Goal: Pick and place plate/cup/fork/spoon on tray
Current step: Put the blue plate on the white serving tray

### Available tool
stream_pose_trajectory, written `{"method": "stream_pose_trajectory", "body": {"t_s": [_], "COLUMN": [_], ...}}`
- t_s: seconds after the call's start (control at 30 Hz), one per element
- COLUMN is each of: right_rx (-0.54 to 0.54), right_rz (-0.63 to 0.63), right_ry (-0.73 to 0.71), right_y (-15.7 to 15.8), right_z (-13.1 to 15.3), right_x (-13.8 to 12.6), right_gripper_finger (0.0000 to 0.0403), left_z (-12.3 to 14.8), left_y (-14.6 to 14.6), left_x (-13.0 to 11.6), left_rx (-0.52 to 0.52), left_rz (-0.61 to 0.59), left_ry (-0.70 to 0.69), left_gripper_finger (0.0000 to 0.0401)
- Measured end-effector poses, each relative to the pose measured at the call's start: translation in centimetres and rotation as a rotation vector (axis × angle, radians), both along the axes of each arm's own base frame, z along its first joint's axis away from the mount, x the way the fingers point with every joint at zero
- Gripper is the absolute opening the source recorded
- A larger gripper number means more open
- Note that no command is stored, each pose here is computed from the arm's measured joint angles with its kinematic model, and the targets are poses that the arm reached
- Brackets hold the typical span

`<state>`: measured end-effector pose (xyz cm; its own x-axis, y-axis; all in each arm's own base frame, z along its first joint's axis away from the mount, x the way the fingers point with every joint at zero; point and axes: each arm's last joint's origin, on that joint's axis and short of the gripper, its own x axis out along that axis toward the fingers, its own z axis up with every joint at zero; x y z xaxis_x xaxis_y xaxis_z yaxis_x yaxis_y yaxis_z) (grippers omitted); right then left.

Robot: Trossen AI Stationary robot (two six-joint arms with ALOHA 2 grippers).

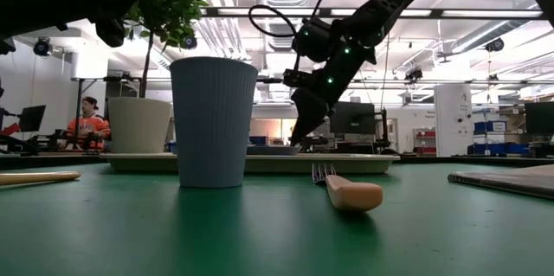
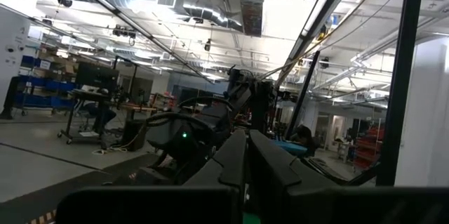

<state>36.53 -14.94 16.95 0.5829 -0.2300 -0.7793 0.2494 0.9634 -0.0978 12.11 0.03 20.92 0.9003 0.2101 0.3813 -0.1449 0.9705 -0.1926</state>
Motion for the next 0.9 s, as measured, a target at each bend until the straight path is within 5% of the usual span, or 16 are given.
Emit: {"method": "stream_pose_trajectory", "body": {"t_s": [0.2, 0.53, 0.9], "right_rx": [0.01, 0.059, 0.006], "right_rz": [-0.005, -0.014, 0.083], "right_ry": [0.042, 0.139, -0.082], "right_y": [0.2, 0.4, 1.7], "right_z": [1.4, -1.2, -1.2], "right_x": [-0.5, -1.0, 2.0], "right_gripper_finger": [0.0011, 0.0011, 0.0011], "left_z": [0.0, -0.1, 0.0], "left_y": [0.0, 0.0, 0.0], "left_x": [0.0, 0.1, 0.0], "left_rx": [0.0, 0.001, 0.005], "left_rz": [0.0, 0.0, 0.011], "left_ry": [0.0, 0.007, 0.006], "left_gripper_finger": [0.0, 0.0, 0.0]}}
